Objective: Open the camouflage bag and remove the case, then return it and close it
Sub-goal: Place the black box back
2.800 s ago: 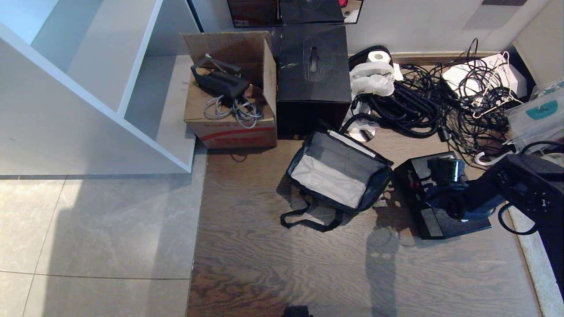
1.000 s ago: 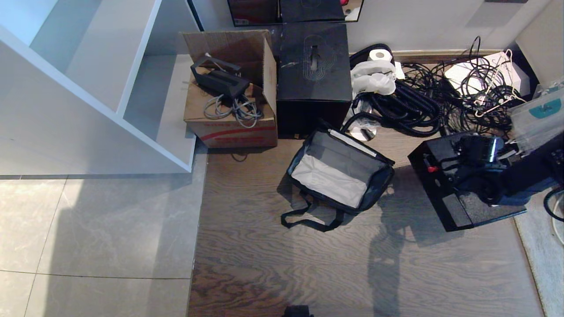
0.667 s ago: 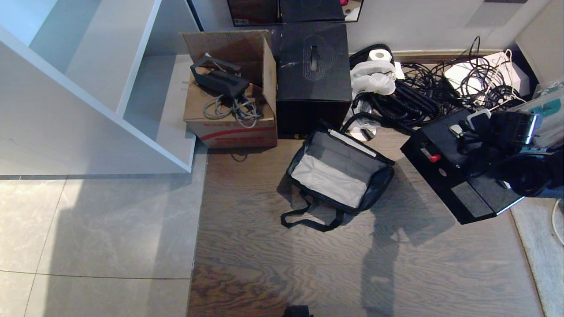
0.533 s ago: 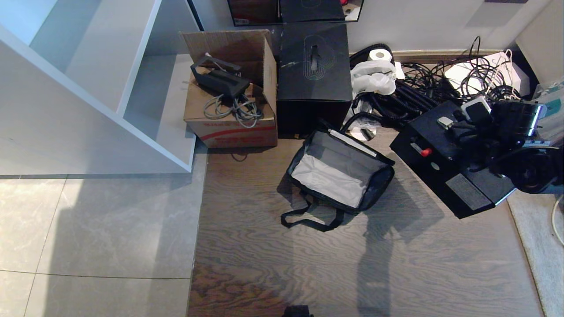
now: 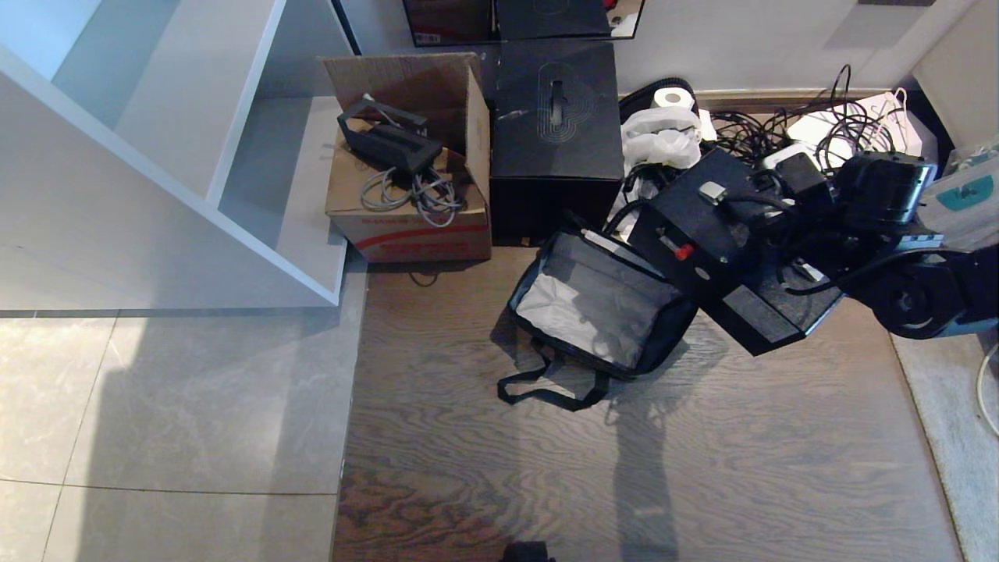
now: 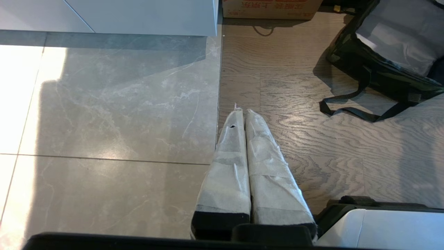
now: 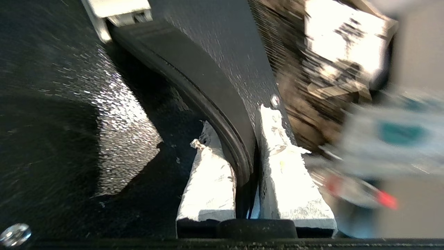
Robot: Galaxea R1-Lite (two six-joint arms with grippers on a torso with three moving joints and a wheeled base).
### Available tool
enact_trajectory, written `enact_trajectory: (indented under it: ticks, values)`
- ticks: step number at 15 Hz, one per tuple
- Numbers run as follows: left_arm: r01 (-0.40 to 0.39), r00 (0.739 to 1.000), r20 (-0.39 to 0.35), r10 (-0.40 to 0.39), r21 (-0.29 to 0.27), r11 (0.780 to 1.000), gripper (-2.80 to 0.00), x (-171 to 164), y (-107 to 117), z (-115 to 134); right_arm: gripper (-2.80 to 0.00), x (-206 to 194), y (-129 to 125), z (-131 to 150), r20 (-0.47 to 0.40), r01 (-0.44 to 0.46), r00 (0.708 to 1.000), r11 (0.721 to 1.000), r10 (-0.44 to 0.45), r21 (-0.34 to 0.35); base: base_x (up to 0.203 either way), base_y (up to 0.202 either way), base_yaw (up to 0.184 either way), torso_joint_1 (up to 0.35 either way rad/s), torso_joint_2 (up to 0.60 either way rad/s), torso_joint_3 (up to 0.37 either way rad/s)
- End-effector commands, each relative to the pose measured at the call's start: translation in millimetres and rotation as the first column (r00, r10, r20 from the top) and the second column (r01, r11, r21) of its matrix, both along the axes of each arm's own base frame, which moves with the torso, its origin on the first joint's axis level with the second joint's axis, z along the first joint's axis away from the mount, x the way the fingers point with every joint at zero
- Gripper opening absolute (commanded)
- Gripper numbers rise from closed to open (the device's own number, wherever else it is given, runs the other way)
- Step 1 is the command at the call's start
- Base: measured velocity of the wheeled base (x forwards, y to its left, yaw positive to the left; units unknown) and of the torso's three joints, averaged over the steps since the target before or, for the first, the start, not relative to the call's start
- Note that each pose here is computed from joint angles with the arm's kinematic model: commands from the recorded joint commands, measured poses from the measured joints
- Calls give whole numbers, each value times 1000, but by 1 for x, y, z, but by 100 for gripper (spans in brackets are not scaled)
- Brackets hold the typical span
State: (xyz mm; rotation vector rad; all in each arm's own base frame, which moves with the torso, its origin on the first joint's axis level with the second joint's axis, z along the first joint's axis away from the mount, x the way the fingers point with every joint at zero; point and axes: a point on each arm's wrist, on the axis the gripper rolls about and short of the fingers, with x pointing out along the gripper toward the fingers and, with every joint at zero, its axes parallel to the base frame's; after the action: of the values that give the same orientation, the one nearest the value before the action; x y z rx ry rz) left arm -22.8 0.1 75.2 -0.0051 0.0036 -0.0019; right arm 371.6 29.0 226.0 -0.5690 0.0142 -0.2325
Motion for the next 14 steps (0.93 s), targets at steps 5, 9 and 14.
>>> enact_trajectory:
  ticks: [5,9,14]
  values:
    - [0,1000,1,0,-1,1000,-280,0,0,0,-280,18,61,-10,38,-258,966,963,256,75,0,0,0,0,0,0]
    - [0,1000,1,0,-1,1000,-280,0,0,0,-280,25,70,-22,35,-442,897,892,441,88,0,0,0,0,0,0]
    - [0,1000,1,0,-1,1000,-280,0,0,0,-280,30,79,-29,57,-689,725,719,687,92,0,0,0,0,0,0]
